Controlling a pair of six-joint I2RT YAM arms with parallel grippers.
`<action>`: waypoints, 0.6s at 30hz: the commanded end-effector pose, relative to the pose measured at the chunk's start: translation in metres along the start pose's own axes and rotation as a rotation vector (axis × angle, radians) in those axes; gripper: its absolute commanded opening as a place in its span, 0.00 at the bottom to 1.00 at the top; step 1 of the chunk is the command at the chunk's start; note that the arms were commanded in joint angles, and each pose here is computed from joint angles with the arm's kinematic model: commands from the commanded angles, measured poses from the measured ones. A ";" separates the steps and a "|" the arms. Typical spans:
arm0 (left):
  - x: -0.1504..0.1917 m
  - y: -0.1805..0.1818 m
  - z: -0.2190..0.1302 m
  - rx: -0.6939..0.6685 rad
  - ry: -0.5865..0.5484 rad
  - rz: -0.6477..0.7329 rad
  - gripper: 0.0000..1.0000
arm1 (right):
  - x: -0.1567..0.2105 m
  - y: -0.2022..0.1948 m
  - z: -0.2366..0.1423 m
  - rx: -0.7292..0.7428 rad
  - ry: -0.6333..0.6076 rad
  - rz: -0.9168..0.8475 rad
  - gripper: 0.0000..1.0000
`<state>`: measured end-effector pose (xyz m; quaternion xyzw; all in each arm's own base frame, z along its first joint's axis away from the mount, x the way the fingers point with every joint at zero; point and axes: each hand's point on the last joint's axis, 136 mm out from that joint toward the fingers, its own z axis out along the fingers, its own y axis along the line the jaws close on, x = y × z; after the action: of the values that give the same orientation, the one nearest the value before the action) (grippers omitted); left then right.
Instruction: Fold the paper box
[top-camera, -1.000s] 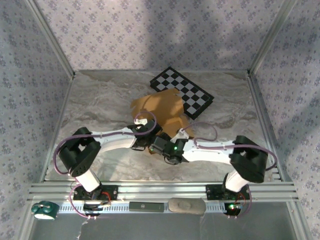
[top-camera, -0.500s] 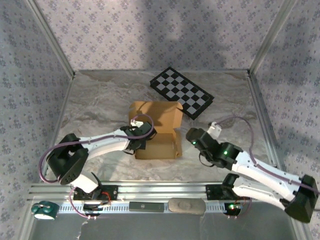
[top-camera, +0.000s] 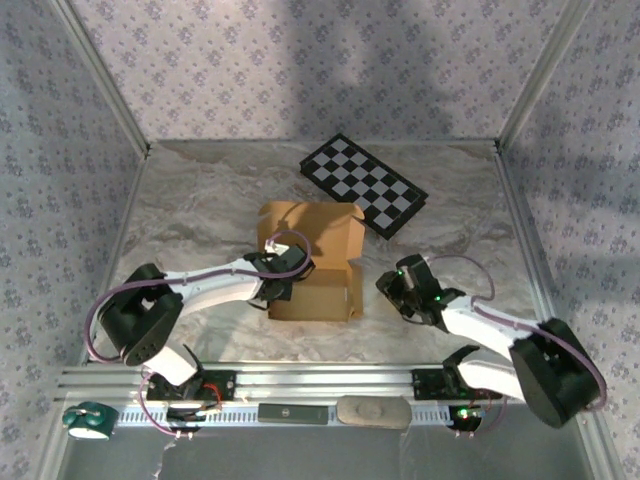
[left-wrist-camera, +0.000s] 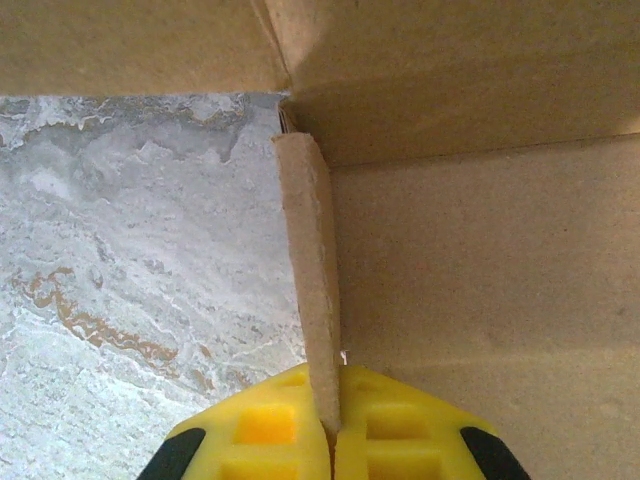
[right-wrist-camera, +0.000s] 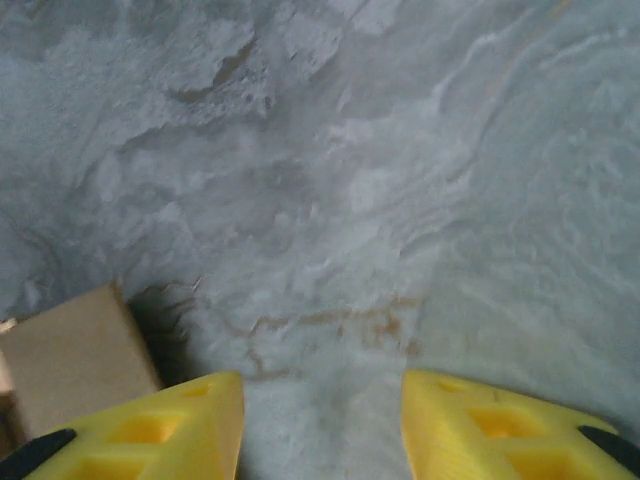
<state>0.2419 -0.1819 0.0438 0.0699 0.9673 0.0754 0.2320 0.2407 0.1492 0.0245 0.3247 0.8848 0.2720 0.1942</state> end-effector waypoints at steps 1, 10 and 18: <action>-0.003 0.002 0.000 -0.020 -0.017 0.035 0.00 | 0.006 0.053 0.013 -0.242 0.065 0.042 0.59; -0.003 -0.003 0.005 -0.012 -0.014 0.030 0.00 | 0.030 0.082 0.021 -0.320 0.125 0.034 0.60; -0.003 -0.002 0.005 -0.015 -0.018 0.029 0.00 | 0.040 0.092 0.002 -0.249 0.092 -0.047 0.59</action>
<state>0.2466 -0.1878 0.0402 0.0714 0.9661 0.0691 0.2382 0.2610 0.2195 0.0505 0.2834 0.8615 0.3690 0.2033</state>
